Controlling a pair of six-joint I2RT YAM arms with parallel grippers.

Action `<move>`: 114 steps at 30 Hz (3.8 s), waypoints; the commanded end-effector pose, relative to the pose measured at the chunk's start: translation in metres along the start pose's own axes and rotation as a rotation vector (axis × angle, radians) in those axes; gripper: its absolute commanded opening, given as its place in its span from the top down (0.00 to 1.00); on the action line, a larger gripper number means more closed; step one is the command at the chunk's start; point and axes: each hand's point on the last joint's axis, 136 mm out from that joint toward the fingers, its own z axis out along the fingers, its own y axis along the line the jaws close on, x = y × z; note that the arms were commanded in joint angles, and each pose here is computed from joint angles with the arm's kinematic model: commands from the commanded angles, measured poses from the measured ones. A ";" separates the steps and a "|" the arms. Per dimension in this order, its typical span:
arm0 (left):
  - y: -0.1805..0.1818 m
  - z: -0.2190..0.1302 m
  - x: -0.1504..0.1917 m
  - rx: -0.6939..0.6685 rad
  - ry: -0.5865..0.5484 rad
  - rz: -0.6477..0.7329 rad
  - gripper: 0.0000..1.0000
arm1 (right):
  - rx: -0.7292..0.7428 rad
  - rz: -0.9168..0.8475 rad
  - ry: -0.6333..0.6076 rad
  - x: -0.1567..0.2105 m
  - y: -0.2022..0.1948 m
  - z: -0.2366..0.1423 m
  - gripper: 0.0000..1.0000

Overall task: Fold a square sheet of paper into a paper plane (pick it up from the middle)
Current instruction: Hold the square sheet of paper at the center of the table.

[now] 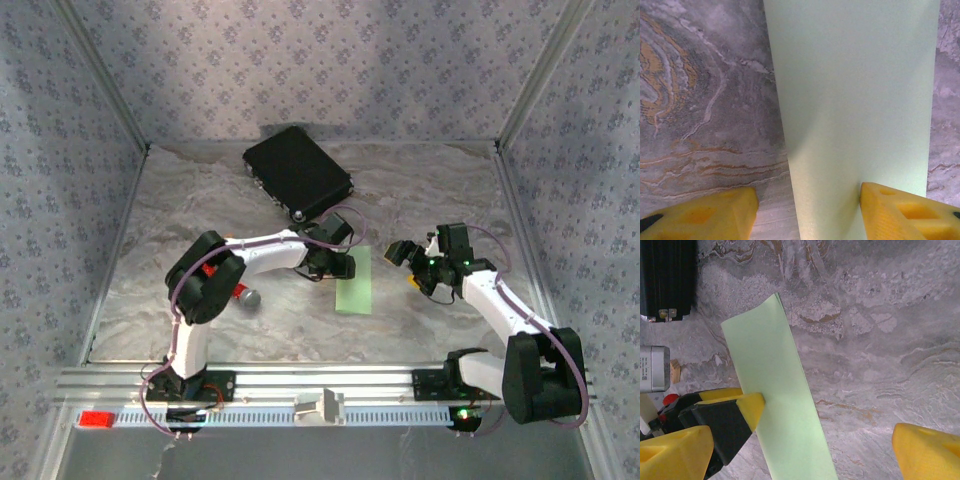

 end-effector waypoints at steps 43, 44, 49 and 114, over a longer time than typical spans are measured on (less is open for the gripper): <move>0.039 0.042 0.022 -0.160 0.077 0.038 0.40 | -0.004 -0.059 0.106 0.022 0.001 0.019 0.13; 0.039 0.042 0.022 -0.160 0.077 0.036 0.41 | -0.006 -0.061 0.106 0.022 0.001 0.019 0.13; 0.037 0.042 0.021 -0.148 0.067 0.013 0.41 | -0.001 -0.060 0.110 0.023 0.001 0.021 0.14; 0.038 0.056 0.030 -0.148 0.098 0.040 0.39 | -0.025 -0.139 0.257 0.046 0.016 0.070 0.98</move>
